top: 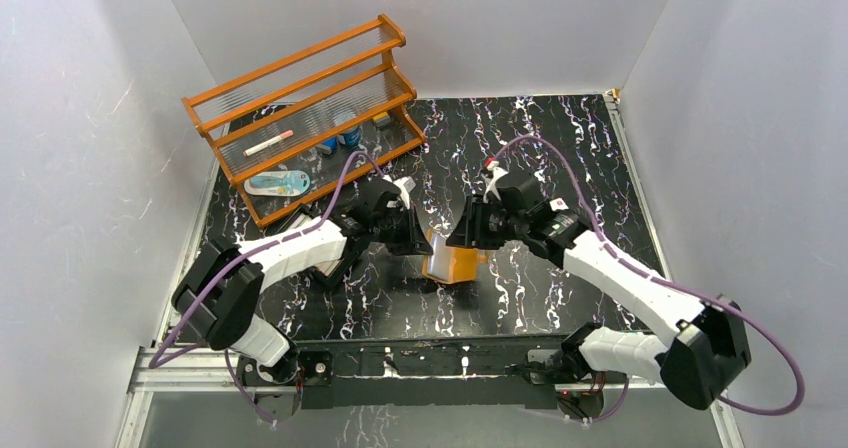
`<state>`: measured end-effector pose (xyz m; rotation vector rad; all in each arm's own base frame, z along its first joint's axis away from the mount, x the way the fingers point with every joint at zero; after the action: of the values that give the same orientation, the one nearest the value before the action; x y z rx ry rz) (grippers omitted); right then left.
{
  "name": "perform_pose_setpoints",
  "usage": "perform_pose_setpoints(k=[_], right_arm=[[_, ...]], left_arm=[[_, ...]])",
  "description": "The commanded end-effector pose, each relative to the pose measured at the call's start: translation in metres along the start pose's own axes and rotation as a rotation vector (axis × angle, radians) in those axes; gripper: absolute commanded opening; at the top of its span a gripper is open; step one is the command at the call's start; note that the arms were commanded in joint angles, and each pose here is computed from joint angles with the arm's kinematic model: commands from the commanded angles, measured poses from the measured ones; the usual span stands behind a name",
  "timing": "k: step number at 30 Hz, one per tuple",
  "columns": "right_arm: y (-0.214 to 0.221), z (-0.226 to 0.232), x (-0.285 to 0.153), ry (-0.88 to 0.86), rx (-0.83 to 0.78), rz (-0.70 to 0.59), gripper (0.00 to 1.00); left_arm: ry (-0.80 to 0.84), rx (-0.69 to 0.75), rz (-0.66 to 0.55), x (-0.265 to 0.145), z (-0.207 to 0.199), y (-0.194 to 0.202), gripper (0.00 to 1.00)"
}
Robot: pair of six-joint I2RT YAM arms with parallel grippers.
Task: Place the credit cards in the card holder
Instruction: Open the card holder at the center of the board.
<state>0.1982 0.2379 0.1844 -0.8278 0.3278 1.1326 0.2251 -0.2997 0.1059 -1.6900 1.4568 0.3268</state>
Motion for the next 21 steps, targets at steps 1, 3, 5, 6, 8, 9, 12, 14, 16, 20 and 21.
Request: perform_pose_setpoints(k=[1, 3, 5, 6, 8, 9, 12, 14, 16, 20, 21], right_arm=[[0.0, 0.011, 0.023, -0.058, 0.016, -0.004, 0.54], [0.006, 0.006, 0.034, -0.062, 0.011, 0.017, 0.59], [0.012, 0.001, 0.043, -0.063, 0.012, 0.042, 0.62], [0.015, -0.002, 0.048, -0.064, 0.012, 0.053, 0.63], [0.023, -0.007, 0.056, -0.059, 0.013, 0.074, 0.66], [0.026, -0.008, 0.059, -0.062, 0.009, 0.084, 0.66], [0.035, -0.009, 0.068, -0.066, -0.006, 0.109, 0.67], [0.04, -0.01, 0.072, -0.063, -0.012, 0.122, 0.67], [0.044, -0.012, 0.076, -0.061, -0.013, 0.13, 0.67], [0.052, -0.018, 0.085, -0.061, -0.007, 0.159, 0.67], [0.054, -0.018, 0.086, -0.063, -0.007, 0.166, 0.67]], left_arm=[[-0.018, -0.026, 0.001, -0.012, 0.002, 0.01, 0.0], [-0.025, -0.033, 0.002, -0.013, 0.005, 0.014, 0.0], [-0.033, -0.035, -0.006, -0.014, 0.007, 0.015, 0.01], [-0.038, -0.037, -0.008, -0.015, 0.008, 0.016, 0.05], [-0.046, -0.043, -0.017, -0.017, 0.01, 0.017, 0.08], [-0.048, -0.051, -0.02, -0.018, 0.01, 0.017, 0.08], [-0.026, -0.062, -0.019, -0.017, 0.007, 0.017, 0.09], [-0.01, -0.069, -0.009, -0.015, 0.005, 0.018, 0.07], [0.004, -0.074, 0.002, -0.014, 0.003, 0.02, 0.03], [-0.003, -0.084, -0.004, -0.015, 0.005, 0.021, 0.03], [-0.008, -0.084, -0.006, -0.015, 0.005, 0.021, 0.04]])
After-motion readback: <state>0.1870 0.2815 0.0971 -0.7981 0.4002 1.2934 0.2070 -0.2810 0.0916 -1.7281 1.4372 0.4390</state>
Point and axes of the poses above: each gripper's point midway between its finger pads, its own x axis out along the fingers, its own z axis along the line the jaws close on, y = z × x, the point moved 2 cm from there along -x, back along the fingers, and after that the axes turned 8 degrees about x, right-handed, at the moved point
